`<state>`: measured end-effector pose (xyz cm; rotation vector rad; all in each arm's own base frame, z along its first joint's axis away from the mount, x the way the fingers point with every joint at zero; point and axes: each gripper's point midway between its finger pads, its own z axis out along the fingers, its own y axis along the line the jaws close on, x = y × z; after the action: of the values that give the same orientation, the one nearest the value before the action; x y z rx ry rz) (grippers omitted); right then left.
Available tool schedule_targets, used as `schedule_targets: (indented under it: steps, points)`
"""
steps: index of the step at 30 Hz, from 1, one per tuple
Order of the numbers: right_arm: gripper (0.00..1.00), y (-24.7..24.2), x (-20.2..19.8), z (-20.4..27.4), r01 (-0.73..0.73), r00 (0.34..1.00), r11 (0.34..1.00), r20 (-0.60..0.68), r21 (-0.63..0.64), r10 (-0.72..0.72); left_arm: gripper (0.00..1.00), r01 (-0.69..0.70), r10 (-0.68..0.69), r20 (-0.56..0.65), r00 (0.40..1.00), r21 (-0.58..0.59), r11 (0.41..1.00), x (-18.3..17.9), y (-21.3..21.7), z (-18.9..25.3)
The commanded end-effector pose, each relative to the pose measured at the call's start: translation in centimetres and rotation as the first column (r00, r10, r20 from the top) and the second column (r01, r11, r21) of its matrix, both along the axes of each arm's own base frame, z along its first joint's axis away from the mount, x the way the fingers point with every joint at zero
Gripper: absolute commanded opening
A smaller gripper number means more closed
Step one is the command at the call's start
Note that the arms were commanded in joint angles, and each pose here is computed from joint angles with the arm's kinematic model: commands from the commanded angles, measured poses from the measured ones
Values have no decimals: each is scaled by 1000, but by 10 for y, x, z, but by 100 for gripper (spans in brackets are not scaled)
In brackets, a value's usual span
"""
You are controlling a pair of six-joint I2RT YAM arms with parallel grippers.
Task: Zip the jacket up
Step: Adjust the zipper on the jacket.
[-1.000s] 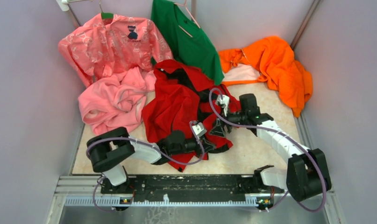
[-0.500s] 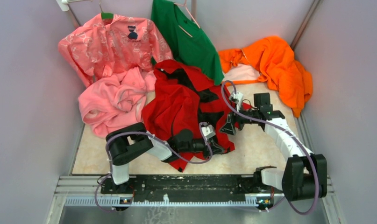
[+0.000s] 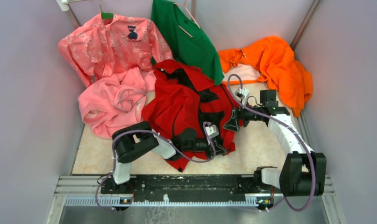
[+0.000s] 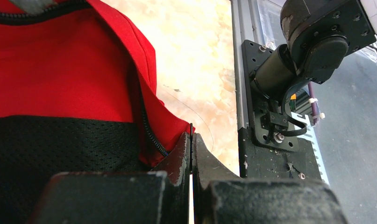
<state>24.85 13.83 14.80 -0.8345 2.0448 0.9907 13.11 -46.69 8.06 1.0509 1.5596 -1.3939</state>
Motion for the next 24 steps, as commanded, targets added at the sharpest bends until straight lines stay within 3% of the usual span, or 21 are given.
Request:
schedule_targets:
  steps: [1, 9, 18, 24]
  points:
    - [84, 0, 8, 11, -16, 1000, 1000, 19, 10, 16, 0, 26, -26, -5, 1000, -10, 1000, 3, -1, 5]
    - [84, -6, 12, 8, 14, 999, 999, 32, -35, -13, 0, 73, -73, -37, 997, -3, 997, 2, 5, 9]
    - [84, -3, 11, 15, -1, 999, 1000, 42, -13, 2, 0, 195, -203, -87, 975, -97, 976, -14, 9, 43]
    - [84, -10, 16, 14, 39, 998, 999, 42, -19, -38, 0, 185, -189, -133, 973, -45, 982, -10, -2, 28]
